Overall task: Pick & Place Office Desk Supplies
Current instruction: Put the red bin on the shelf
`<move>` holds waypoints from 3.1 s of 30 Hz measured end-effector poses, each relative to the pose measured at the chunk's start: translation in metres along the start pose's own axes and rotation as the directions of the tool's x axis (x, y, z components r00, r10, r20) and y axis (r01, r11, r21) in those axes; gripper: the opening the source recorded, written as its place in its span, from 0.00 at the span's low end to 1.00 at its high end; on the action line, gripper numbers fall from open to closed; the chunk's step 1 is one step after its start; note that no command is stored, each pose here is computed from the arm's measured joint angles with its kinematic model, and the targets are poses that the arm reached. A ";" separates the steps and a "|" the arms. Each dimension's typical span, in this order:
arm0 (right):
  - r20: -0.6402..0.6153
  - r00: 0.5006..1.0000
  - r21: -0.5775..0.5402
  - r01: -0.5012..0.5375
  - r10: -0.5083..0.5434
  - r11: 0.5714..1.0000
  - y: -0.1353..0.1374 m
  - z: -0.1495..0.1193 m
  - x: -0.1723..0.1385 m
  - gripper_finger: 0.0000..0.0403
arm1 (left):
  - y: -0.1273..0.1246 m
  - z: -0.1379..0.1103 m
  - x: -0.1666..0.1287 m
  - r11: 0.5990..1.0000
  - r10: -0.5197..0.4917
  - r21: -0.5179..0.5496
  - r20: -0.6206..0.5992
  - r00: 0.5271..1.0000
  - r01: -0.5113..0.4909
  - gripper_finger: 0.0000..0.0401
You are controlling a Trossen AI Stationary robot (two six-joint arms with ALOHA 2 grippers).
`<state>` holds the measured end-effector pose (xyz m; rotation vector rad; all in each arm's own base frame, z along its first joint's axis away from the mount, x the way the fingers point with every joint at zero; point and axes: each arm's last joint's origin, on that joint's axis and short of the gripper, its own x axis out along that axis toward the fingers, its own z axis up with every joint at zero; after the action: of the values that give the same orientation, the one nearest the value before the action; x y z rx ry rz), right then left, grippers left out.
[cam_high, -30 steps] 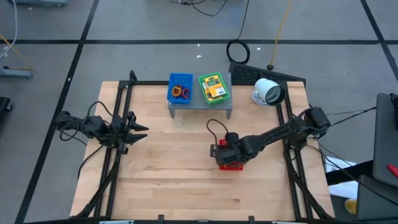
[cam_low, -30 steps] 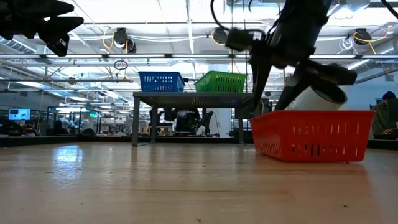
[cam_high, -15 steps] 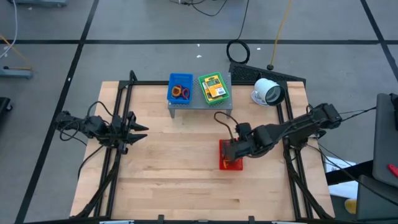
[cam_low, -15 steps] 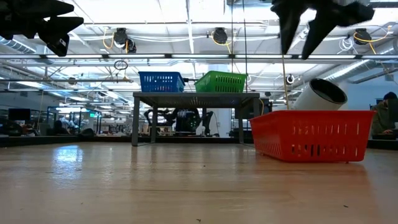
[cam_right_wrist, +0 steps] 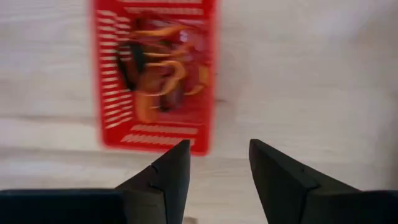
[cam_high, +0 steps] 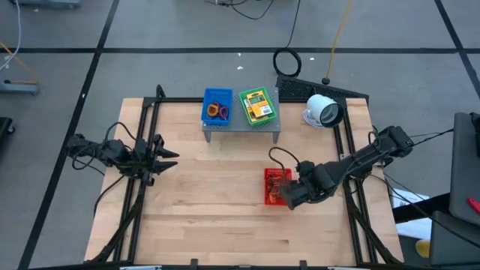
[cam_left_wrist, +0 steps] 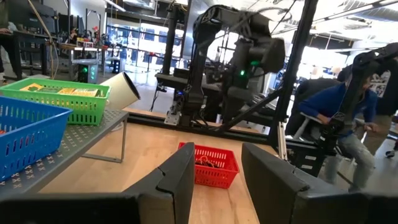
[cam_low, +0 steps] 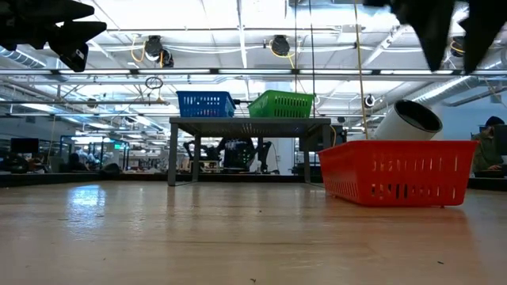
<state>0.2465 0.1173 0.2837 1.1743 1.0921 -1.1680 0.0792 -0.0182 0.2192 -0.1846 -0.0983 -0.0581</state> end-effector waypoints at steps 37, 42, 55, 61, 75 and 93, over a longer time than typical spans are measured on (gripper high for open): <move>-0.004 0.993 0.032 -0.117 0.117 0.993 -0.011 -0.002 0.097 0.39 | 0.000 0.000 0.000 1.000 0.000 0.000 -0.001 1.000 0.000 0.35; -0.008 0.991 0.028 -0.130 0.130 0.991 -0.012 -0.001 0.104 0.39 | 0.000 0.000 0.000 1.000 0.000 0.000 -0.001 1.000 0.000 0.35; -0.025 0.987 0.005 -0.156 0.156 0.988 -0.015 -0.001 0.116 0.39 | 0.000 0.000 0.000 1.000 0.000 0.000 -0.001 1.000 0.000 0.35; -0.020 0.989 -0.010 -0.146 0.146 0.989 -0.016 0.001 0.117 0.39 | 0.000 0.000 0.000 1.000 0.000 0.000 -0.001 1.000 0.000 0.35; -0.035 0.988 -0.042 -0.153 0.152 0.987 -0.019 0.001 0.124 0.13 | 0.000 0.000 0.000 1.000 0.000 0.000 0.000 1.000 0.000 0.35; 0.002 0.984 -0.116 -0.175 0.176 0.978 -0.006 0.000 0.102 0.00 | 0.000 0.000 0.000 1.000 0.000 0.000 -0.001 1.000 0.000 0.35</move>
<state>0.2491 0.1093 0.1821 1.1474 1.0116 -0.9616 0.0793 -0.0182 0.2191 -0.1843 -0.0972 -0.0580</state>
